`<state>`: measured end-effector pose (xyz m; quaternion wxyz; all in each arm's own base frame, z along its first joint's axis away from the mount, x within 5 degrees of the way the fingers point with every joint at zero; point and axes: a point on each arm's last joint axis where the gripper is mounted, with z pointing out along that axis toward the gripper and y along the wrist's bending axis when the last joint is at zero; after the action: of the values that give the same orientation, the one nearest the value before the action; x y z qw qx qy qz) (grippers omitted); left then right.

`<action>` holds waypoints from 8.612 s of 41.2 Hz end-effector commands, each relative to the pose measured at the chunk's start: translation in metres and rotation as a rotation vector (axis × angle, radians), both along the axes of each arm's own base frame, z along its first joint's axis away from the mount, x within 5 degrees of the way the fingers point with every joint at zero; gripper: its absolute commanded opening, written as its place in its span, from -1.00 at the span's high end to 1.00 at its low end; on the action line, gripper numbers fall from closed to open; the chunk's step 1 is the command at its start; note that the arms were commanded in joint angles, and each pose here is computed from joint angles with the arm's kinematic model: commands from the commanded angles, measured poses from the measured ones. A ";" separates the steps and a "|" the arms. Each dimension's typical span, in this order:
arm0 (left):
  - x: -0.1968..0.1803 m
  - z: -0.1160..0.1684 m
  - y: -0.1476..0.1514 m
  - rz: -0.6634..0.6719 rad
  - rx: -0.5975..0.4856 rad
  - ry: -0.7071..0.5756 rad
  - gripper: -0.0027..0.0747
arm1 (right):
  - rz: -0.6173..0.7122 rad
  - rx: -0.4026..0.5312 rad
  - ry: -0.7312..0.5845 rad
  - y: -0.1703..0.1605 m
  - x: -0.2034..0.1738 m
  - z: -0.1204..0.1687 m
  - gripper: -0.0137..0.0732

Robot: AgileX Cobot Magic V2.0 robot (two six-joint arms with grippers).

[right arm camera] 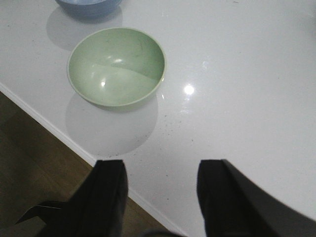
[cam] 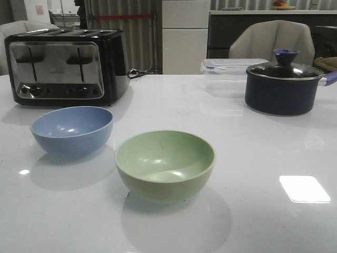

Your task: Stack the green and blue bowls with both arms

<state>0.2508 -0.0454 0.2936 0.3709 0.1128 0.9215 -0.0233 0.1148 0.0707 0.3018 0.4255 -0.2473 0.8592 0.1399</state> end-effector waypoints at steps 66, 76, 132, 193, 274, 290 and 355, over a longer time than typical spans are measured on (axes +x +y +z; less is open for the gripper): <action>0.062 0.039 -0.068 -0.152 -0.118 0.114 0.69 | 0.000 0.027 -0.090 0.001 0.003 0.014 -0.34; 0.034 0.044 -0.122 -0.326 -0.156 0.124 0.69 | 0.000 0.027 -0.090 0.001 0.003 0.014 -0.34; 0.051 -0.021 -0.173 -0.420 -0.044 0.211 -0.01 | 0.000 0.027 -0.090 0.001 0.003 0.014 -0.34; -0.131 0.026 -0.038 -0.336 -0.156 -0.094 0.50 | -0.067 -0.026 -0.040 -0.010 0.005 0.009 0.39; -0.198 -0.075 0.043 0.143 -0.188 -0.979 0.69 | -0.067 -0.026 -0.039 -0.010 0.005 0.009 0.55; -0.197 -0.075 0.043 0.137 -0.170 -0.980 0.69 | -0.067 -0.026 -0.039 -0.010 0.005 0.009 0.55; -0.197 -0.074 0.043 0.133 -0.143 -0.987 0.69 | -0.486 0.066 -0.511 -0.066 -0.045 -0.038 0.55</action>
<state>0.0559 -0.0032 0.2121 0.7374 0.0319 0.6747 -0.0067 0.0734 0.0090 0.2603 0.5871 -0.0728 0.8061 0.0159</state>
